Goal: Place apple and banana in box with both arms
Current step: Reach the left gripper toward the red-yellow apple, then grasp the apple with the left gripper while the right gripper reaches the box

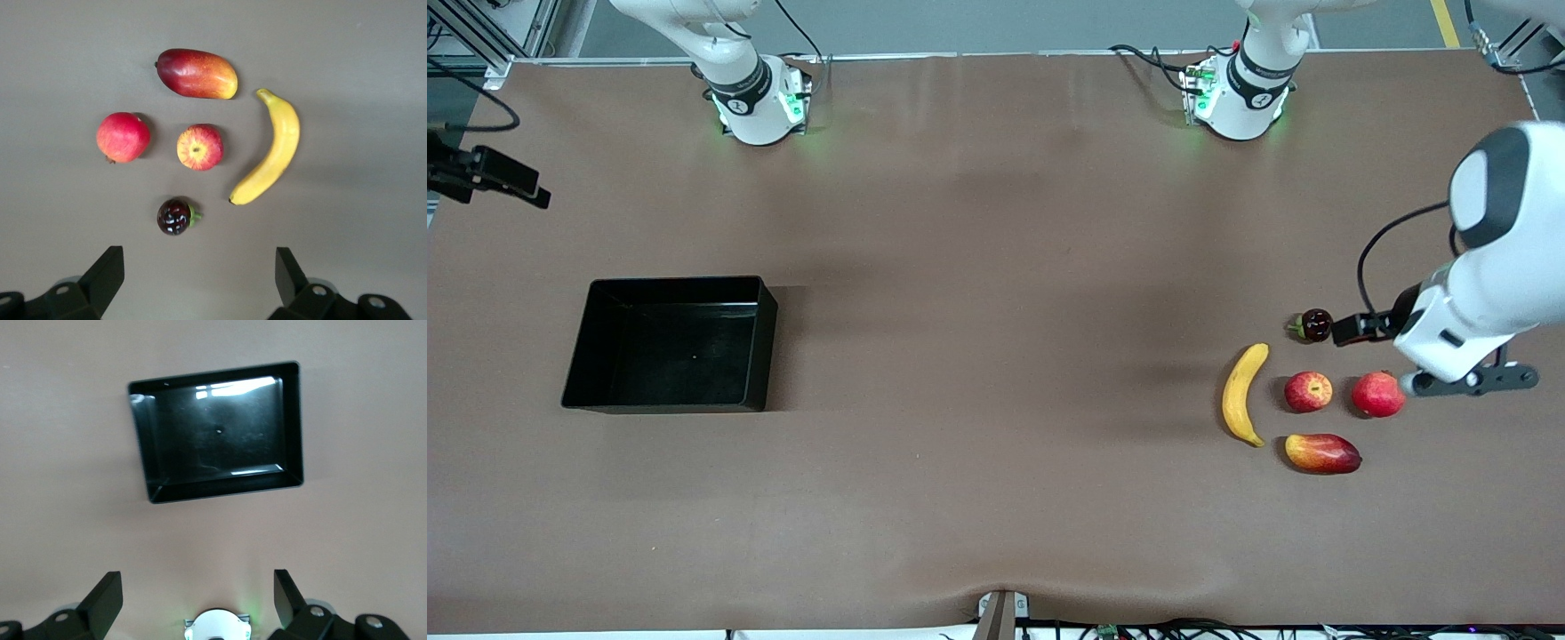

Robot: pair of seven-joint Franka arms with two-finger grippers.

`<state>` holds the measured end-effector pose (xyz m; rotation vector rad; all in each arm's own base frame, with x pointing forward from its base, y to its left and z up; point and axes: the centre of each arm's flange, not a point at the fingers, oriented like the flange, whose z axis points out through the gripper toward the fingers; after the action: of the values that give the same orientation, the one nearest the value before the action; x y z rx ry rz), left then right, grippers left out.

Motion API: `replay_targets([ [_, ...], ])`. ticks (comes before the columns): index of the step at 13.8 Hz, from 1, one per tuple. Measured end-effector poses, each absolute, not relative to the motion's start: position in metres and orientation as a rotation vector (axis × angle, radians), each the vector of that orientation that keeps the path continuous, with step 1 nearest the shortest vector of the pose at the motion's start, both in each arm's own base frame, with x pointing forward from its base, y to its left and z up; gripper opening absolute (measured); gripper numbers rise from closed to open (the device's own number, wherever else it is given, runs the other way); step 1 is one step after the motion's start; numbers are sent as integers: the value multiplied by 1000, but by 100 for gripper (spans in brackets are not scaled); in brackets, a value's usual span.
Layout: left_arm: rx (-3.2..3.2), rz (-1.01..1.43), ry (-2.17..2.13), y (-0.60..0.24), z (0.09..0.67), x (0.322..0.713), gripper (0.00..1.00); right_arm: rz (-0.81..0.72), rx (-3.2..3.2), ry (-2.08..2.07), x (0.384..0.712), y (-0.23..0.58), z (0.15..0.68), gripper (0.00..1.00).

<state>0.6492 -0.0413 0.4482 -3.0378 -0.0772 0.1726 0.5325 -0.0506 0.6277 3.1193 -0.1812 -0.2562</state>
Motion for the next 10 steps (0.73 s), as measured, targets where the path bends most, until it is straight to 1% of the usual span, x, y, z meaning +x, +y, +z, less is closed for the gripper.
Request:
replay_targets([
  [5,-3053,217,-73,-37,353,675,100,-446,3056,-264,567,-96,548,100],
  [8,-3047,188,-78,-22,310,685,100,-467,3029,-308,586,-133,494,100],
  [10,-3034,201,-75,-14,288,686,100,-449,3035,-233,595,-163,452,100],
])
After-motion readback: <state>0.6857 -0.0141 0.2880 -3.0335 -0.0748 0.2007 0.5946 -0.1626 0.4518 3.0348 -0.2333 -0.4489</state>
